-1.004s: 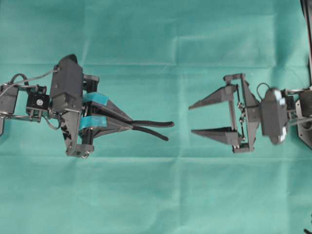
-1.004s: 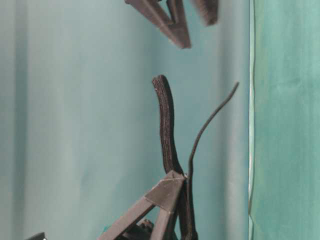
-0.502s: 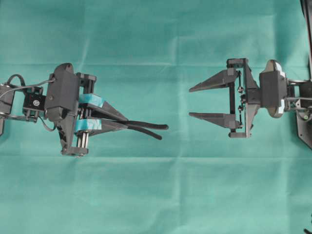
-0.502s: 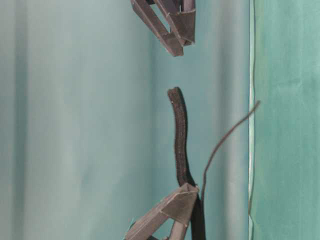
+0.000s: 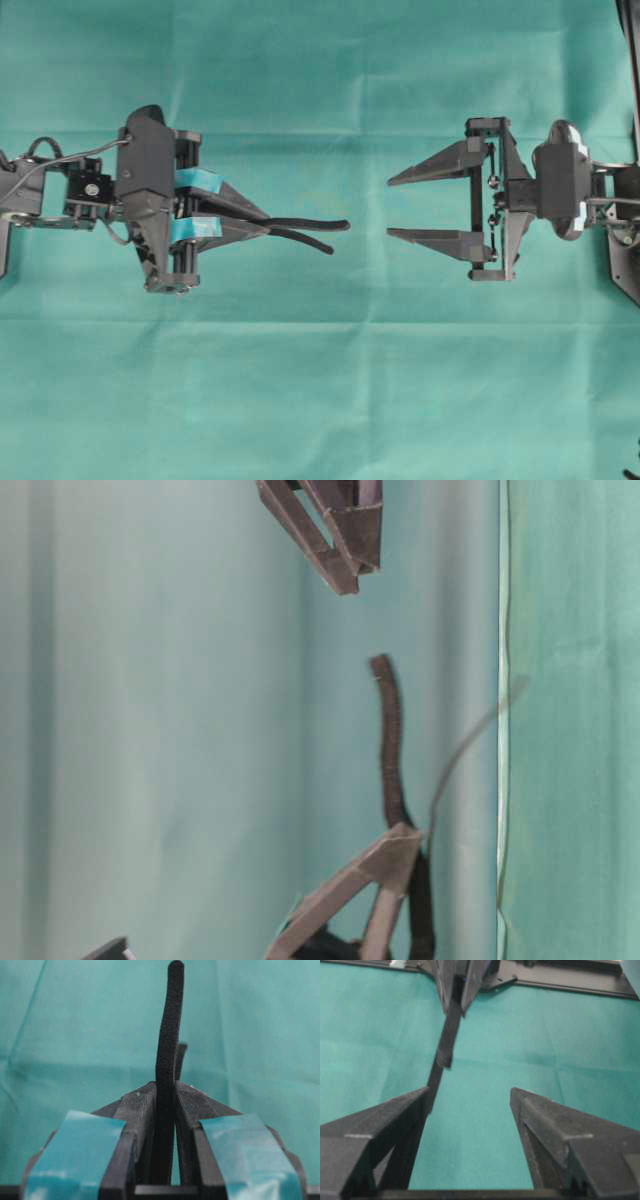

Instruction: Peel off the Velcro with your right arm.

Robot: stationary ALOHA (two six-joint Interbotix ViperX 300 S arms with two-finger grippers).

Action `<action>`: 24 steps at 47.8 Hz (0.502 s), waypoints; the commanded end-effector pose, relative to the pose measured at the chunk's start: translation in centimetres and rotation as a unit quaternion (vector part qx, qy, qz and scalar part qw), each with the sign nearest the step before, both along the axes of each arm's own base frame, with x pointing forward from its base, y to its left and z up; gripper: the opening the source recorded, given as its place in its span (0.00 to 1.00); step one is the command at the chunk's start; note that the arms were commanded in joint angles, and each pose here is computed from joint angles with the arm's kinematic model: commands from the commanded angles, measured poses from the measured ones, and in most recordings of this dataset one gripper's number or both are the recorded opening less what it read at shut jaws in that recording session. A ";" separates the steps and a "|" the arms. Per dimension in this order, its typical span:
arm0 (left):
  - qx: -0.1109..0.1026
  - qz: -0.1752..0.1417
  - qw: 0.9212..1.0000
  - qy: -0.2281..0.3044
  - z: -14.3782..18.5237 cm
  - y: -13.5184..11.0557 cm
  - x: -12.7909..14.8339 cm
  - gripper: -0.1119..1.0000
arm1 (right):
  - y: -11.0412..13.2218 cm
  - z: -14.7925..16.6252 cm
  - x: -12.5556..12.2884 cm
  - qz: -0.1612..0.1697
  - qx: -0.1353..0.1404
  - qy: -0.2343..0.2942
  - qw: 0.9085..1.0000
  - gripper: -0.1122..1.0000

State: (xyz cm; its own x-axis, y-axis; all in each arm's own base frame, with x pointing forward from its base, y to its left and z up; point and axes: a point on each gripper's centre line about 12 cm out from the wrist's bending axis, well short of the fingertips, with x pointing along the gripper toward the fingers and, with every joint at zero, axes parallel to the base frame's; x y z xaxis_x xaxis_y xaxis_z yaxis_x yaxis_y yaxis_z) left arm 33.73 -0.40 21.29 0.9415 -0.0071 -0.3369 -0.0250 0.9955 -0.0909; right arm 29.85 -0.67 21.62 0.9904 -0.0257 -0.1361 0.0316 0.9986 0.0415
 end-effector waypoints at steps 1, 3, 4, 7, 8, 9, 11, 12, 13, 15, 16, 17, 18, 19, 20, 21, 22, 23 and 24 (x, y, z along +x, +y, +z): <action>0.001 0.004 1.000 -0.015 0.6 0.3 0.8 0.19 | -0.1 0.8 0.0 -0.001 0.000 -0.016 1.000 0.38; 0.001 0.005 1.000 -0.012 0.3 0.3 1.0 0.19 | -0.1 0.8 0.1 -0.002 0.000 -0.015 1.000 0.38; 0.001 0.004 1.000 -0.008 0.1 0.3 1.2 0.19 | -0.1 0.8 0.1 -0.002 0.000 -0.015 1.000 0.38; 0.001 0.006 1.000 -0.002 -0.3 0.4 1.6 0.19 | -0.1 0.8 0.1 -0.001 -0.002 -0.015 1.000 0.38; 0.001 0.006 1.000 -0.002 -0.4 0.5 1.8 0.19 | -0.1 0.8 0.1 -0.001 -0.002 -0.015 1.000 0.38; 0.001 0.007 1.000 0.002 -0.7 0.5 1.9 0.19 | -0.1 0.8 0.0 -0.001 -0.002 -0.016 1.000 0.38; 0.001 0.009 1.000 0.005 -0.9 0.6 2.2 0.19 | -0.1 0.8 0.1 0.000 -0.002 -0.015 1.000 0.38; 0.001 0.010 1.000 0.008 -1.1 0.7 2.4 0.19 | -0.1 0.8 0.1 0.000 -0.002 -0.015 1.000 0.38; 0.001 0.011 1.000 0.012 -1.3 0.8 2.6 0.19 | -0.1 0.8 0.0 0.000 -0.003 -0.016 1.000 0.38; 0.001 0.012 1.000 0.015 -1.7 0.9 2.9 0.19 | -0.1 0.8 0.0 0.000 -0.002 -0.015 1.000 0.38; 0.001 0.013 1.000 0.018 -1.9 1.0 3.0 0.19 | -0.1 0.7 0.0 0.000 -0.002 -0.015 1.000 0.38; 0.001 0.014 1.000 0.020 -2.0 1.0 3.1 0.19 | -0.1 0.7 0.0 0.000 -0.002 -0.015 1.000 0.38; 0.001 0.015 1.000 0.021 -2.1 1.1 3.3 0.19 | -0.1 0.7 0.0 0.000 -0.003 -0.014 1.000 0.38; 0.001 0.016 1.000 0.023 -2.3 1.1 3.4 0.19 | -0.1 0.7 0.0 0.000 -0.002 -0.015 1.000 0.38; 0.001 0.017 1.000 0.024 -2.4 1.2 3.6 0.19 | -0.1 0.6 0.0 0.000 -0.003 -0.013 1.000 0.38; 0.001 0.017 0.999 0.027 -2.6 1.2 3.7 0.19 | -0.1 0.6 0.0 0.000 -0.003 -0.013 1.000 0.38; 0.001 0.017 0.999 0.028 -2.7 1.3 3.9 0.19 | -0.1 0.6 0.0 0.000 -0.003 -0.013 1.000 0.38; 0.001 0.018 0.999 0.029 -2.8 1.3 4.0 0.19 | -0.1 0.6 -0.1 0.000 -0.003 -0.013 1.000 0.38; 0.001 0.018 0.999 0.031 -3.0 1.3 4.2 0.19 | -0.1 0.6 -0.1 0.001 -0.003 -0.013 1.000 0.38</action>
State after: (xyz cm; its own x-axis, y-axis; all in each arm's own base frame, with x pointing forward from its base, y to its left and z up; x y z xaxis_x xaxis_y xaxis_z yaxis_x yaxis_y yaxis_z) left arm 36.94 0.75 17.53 0.9056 0.0228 -0.4234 -0.0656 0.9941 -0.0867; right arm 29.75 -0.65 21.48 0.9900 -0.0248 -0.1392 0.0307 0.9987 0.0403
